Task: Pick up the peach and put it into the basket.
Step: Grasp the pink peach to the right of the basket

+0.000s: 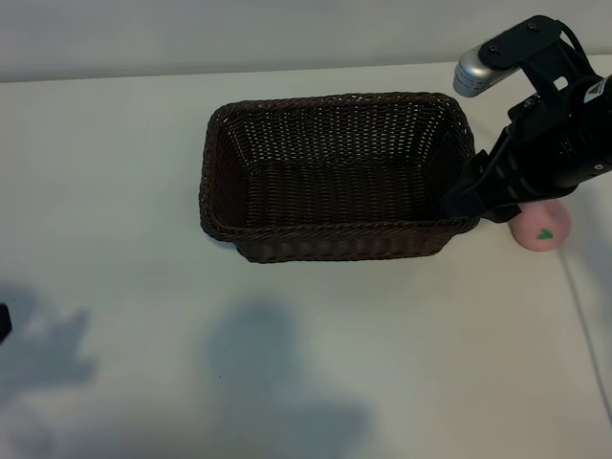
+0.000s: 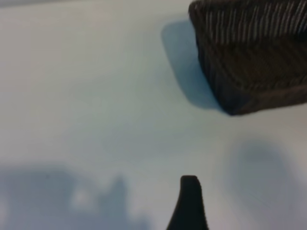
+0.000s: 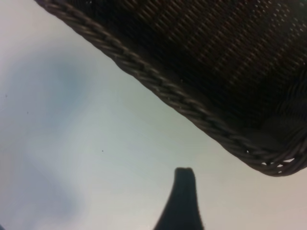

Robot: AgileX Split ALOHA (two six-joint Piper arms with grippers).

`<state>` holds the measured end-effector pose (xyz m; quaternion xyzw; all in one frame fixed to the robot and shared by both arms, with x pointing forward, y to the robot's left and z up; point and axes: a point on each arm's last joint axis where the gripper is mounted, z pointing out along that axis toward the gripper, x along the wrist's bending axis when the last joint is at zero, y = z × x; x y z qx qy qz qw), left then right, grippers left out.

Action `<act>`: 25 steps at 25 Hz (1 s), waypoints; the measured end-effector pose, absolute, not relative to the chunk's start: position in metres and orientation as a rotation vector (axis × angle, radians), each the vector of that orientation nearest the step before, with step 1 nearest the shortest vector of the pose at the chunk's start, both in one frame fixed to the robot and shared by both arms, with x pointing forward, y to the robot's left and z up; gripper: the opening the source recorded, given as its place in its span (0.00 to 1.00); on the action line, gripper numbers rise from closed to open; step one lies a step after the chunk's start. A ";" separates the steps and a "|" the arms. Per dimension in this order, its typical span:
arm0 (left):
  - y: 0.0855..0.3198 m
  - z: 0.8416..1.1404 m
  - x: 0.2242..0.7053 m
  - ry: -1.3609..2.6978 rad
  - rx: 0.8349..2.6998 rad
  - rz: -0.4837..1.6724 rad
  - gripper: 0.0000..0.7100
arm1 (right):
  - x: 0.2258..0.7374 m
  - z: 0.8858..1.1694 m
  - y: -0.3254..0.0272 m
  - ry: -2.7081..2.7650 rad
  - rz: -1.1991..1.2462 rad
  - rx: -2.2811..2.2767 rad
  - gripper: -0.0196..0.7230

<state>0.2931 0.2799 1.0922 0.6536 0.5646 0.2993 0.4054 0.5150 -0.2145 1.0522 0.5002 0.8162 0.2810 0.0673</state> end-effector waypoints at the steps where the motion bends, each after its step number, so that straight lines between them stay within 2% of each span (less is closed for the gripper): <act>1: 0.280 1.089 0.291 1.427 1.662 0.762 0.84 | 0.515 1.052 -0.215 2.460 0.847 1.508 0.83; 12: 0.285 1.080 0.272 1.480 1.715 0.793 0.84 | 0.515 1.052 -0.215 2.460 0.847 1.508 0.83; 17: 0.285 1.062 0.273 1.520 1.736 0.748 0.84 | 0.515 1.052 -0.215 2.460 0.847 1.507 0.83; 25: 0.288 1.059 0.273 1.548 1.750 0.757 0.83 | 0.515 1.052 -0.215 2.460 0.847 1.507 0.83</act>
